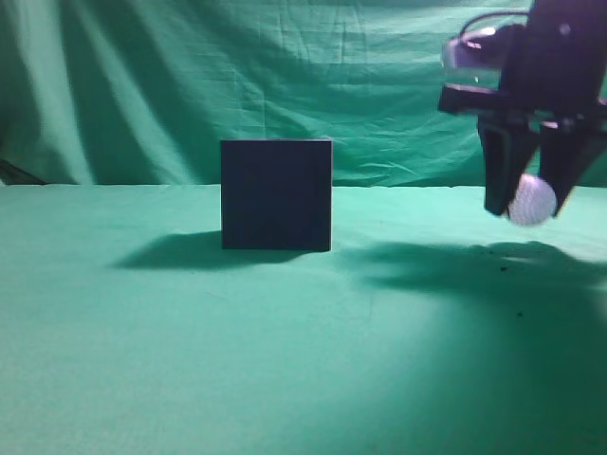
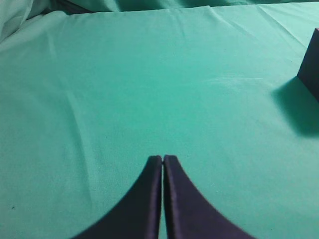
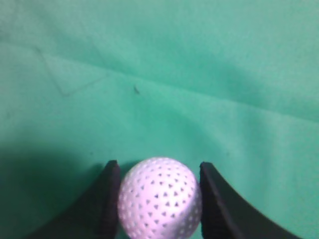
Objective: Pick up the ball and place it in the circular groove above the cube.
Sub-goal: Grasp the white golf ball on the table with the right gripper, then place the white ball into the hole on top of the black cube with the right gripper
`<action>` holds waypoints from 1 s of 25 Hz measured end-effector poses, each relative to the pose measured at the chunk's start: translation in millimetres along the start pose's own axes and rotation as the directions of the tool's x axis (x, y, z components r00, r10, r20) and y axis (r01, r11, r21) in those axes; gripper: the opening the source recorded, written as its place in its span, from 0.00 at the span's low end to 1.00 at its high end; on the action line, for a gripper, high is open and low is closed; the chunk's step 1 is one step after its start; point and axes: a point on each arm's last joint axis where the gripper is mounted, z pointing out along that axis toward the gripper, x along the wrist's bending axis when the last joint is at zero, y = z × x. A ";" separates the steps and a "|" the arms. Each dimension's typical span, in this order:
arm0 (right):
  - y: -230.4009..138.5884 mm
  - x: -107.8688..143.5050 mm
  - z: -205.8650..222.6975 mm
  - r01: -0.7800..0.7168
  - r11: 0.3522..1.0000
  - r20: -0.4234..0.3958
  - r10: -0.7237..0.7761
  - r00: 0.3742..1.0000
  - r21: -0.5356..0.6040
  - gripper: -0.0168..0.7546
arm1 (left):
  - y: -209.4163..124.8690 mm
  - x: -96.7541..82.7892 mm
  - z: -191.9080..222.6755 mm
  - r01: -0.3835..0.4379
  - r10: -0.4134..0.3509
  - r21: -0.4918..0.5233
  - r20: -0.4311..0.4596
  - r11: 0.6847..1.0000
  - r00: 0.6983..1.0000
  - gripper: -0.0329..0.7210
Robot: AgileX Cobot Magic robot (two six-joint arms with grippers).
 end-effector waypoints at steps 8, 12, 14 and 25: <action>38.2 64.2 -76.8 0.177 0.966 -0.037 -0.187 0.982 -0.189 0.42 | 0.0 0.0 0.0 0.000 0.000 0.000 0.000 1.000 1.000 0.04; 42.9 112.3 -88.4 0.297 0.921 -0.055 -0.321 0.946 -0.253 0.42 | 0.0 0.0 0.0 0.000 0.000 0.000 0.000 1.000 1.000 0.04; 44.6 132.1 -83.7 0.339 0.903 -0.064 -0.367 0.928 -0.263 0.42 | 0.0 0.0 0.0 0.000 0.000 0.000 0.000 1.000 1.000 0.04; 49.3 158.3 -38.9 0.420 0.885 -0.065 -0.440 0.896 -0.199 0.42 | 0.0 0.0 0.0 0.000 0.000 0.000 0.000 1.000 1.000 0.04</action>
